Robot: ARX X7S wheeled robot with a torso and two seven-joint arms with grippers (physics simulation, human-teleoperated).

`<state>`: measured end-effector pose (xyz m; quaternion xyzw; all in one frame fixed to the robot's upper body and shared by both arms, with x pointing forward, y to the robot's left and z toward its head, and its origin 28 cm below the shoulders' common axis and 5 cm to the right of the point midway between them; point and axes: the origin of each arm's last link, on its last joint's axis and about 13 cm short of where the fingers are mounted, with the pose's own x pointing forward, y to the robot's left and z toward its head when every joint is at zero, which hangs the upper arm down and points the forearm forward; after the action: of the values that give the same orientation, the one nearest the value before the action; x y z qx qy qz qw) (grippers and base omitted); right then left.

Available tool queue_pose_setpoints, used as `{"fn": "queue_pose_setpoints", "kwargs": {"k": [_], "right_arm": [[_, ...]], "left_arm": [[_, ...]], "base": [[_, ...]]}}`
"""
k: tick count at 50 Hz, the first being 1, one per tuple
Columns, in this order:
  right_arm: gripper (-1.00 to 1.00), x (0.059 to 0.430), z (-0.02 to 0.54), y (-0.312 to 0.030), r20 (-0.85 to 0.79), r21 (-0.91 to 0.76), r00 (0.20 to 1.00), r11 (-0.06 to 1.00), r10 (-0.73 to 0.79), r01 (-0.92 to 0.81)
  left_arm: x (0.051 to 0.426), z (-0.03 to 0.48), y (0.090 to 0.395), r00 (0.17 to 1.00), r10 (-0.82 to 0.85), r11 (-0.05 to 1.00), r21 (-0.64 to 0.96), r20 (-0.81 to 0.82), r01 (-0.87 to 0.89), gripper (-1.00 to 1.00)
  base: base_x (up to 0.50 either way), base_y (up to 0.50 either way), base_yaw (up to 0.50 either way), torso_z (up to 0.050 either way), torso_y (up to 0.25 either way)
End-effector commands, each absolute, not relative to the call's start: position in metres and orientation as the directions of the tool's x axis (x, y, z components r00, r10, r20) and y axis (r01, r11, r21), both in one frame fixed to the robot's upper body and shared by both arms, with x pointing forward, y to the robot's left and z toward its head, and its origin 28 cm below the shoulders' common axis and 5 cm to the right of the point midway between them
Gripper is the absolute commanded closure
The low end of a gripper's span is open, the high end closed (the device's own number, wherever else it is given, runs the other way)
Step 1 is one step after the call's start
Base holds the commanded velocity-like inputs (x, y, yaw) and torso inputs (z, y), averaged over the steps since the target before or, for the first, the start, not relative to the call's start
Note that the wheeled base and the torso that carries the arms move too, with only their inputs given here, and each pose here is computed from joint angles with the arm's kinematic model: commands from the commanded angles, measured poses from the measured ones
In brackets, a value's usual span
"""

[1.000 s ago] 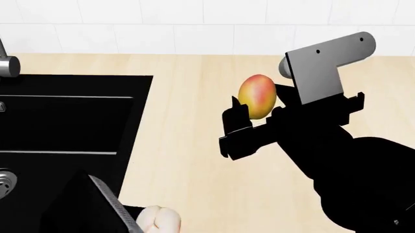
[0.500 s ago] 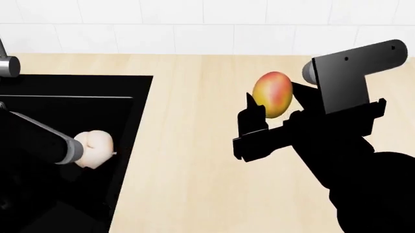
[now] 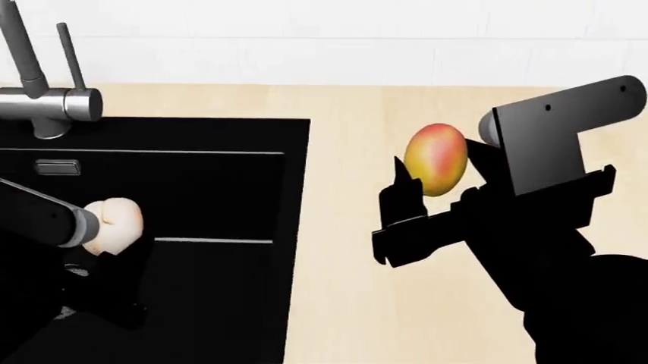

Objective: There is a mixed pile of frozen fruits and vegetables on the counter. Locate all the frozen vegetables and place the items in a bowl on the counter. Take all the frozen fruits and defrost them in a running sink.

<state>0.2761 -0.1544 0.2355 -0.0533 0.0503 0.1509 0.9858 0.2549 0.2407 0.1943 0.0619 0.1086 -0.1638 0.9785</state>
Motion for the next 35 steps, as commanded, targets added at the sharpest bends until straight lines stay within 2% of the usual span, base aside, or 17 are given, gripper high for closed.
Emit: {"fn": "queue_pose_setpoints", "kwargs": {"k": [1, 9, 10, 21, 35], "right_arm": [[1.00, 0.274, 0.233, -0.156, -0.124, -0.100, 0.947, 0.946, 0.295, -0.308], [1.00, 0.274, 0.232, -0.156, -0.114, -0.114, 0.944, 0.940, 0.309, -0.322], [1.00, 0.274, 0.229, -0.156, -0.130, -0.155, 0.944, 0.934, 0.304, -0.322], [1.00, 0.270, 0.223, -0.158, -0.141, -0.135, 0.945, 0.939, 0.296, -0.315], [1.00, 0.267, 0.223, -0.157, -0.141, -0.132, 0.941, 0.936, 0.307, -0.325]], "left_arm": [[0.256, 0.192, 0.241, 0.926, -0.297, 0.943, 0.080, -0.232, 0.323, 1.00], [0.258, 0.193, 0.239, 0.924, -0.306, 0.939, 0.087, -0.227, 0.332, 1.00], [0.260, 0.191, 0.236, 0.924, -0.309, 0.938, 0.088, -0.227, 0.335, 1.00], [0.259, 0.188, 0.233, 0.918, -0.327, 0.930, 0.094, -0.224, 0.354, 1.00], [0.258, 0.185, 0.233, 0.915, -0.336, 0.928, 0.086, -0.223, 0.362, 1.00]], "base": [[0.00, 0.50, 0.00, 0.000, 0.000], [0.01, 0.50, 0.00, 0.000, 0.001], [0.14, 0.50, 0.00, 0.000, 0.000], [0.24, 0.50, 0.00, 0.000, 0.000], [0.00, 0.50, 0.00, 0.001, 0.001]]}}
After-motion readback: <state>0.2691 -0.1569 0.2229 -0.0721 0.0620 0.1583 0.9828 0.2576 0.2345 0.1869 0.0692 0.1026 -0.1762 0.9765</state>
